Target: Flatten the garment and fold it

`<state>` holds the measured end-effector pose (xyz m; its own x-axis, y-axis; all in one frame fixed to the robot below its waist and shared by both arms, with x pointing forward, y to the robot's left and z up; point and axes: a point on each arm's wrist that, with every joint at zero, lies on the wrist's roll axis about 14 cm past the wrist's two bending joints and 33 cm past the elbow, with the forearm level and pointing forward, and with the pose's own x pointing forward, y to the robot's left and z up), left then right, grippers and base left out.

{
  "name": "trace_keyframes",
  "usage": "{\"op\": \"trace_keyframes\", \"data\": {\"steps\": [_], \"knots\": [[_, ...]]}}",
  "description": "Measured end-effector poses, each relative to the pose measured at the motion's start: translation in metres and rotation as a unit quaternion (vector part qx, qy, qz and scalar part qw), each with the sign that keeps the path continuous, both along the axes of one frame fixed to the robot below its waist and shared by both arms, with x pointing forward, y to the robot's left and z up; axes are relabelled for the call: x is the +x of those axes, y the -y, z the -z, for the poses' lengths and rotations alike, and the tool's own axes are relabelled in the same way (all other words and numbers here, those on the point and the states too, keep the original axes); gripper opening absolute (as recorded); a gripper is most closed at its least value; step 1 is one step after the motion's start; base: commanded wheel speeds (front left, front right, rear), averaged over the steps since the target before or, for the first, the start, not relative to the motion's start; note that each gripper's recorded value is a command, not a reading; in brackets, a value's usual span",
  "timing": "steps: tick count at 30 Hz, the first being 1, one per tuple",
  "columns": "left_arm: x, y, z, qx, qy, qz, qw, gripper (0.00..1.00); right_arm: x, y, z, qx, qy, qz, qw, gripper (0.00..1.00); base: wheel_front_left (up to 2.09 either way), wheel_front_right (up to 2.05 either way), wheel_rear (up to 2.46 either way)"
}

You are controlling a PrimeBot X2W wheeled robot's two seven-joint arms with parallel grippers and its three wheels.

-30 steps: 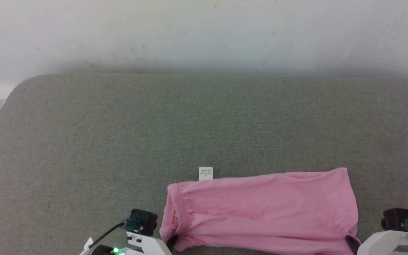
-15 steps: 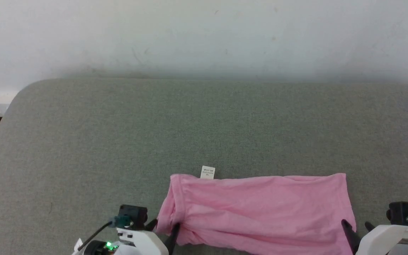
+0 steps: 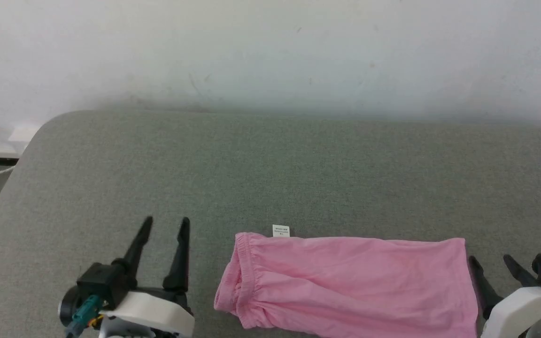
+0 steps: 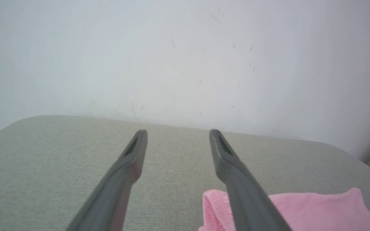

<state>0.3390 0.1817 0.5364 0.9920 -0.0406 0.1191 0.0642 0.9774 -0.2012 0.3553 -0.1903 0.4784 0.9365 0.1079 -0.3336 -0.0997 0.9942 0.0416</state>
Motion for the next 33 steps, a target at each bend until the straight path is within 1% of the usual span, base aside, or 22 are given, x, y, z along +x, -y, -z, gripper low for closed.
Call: {"op": "trace_keyframes", "data": {"steps": [1, 4, 6, 12, 17, 22, 28, 29, 30, 33], "knots": [[0.0, -0.004, -0.003, 0.016, 0.009, -0.007, 1.0, 1.0, 0.0, -0.001, 0.001, -0.001, 0.0, -0.002, 1.0, 1.0, 0.0, 0.0, 0.0], [0.0, -0.015, -0.029, 0.035, 0.054, -0.041, 0.997, 1.0, -0.003, -0.001, 0.01, 0.0, -0.014, -0.002, 1.0, 1.0, 0.0, 0.0, 0.0], [-0.003, -0.019, -0.036, 0.058, 0.069, -0.055, 0.994, 1.0, -0.004, 0.001, 0.018, 0.001, -0.026, 0.002, 1.0, 1.0, 0.0, 0.0, 0.0], [-0.02, -0.029, -0.003, 0.09, 0.023, -0.082, 0.992, 1.0, -0.011, 0.011, 0.048, 0.002, -0.081, 0.024, 0.996, 1.0, 0.0, 0.0, 0.0], [-0.022, -0.031, 0.002, 0.119, 0.017, -0.085, 0.989, 1.0, -0.019, 0.013, 0.075, 0.021, -0.137, 0.039, 0.99, 1.0, 0.0, 0.0, 0.0], [-0.023, -0.03, 0.009, 0.119, 0.006, -0.087, 0.989, 1.0, -0.022, -0.002, 0.1, 0.055, -0.192, 0.033, 0.979, 1.0, 0.0, 0.0, 0.0], [-0.024, -0.032, 0.019, 0.114, -0.013, -0.084, 0.99, 1.0, -0.015, -0.013, 0.112, 0.066, -0.22, 0.019, 0.973, 1.0, 0.0, 0.0, 0.0], [-0.024, -0.032, 0.022, 0.113, -0.016, -0.084, 0.99, 1.0, -0.014, -0.016, 0.114, 0.066, -0.223, 0.014, 0.972, 0.38, 0.0, 0.0, 0.0], [-0.024, -0.033, 0.023, 0.113, -0.019, -0.085, 0.99, 1.0, -0.012, -0.018, 0.115, 0.066, -0.226, 0.01, 0.972, 0.0, 0.0, 0.0, 0.0], [-0.024, -0.035, 0.027, 0.115, -0.025, -0.085, 0.989, 1.0, -0.009, -0.025, 0.115, 0.07, -0.225, 0.001, 0.972, 0.0, 0.0, 0.0, 0.0]]}}
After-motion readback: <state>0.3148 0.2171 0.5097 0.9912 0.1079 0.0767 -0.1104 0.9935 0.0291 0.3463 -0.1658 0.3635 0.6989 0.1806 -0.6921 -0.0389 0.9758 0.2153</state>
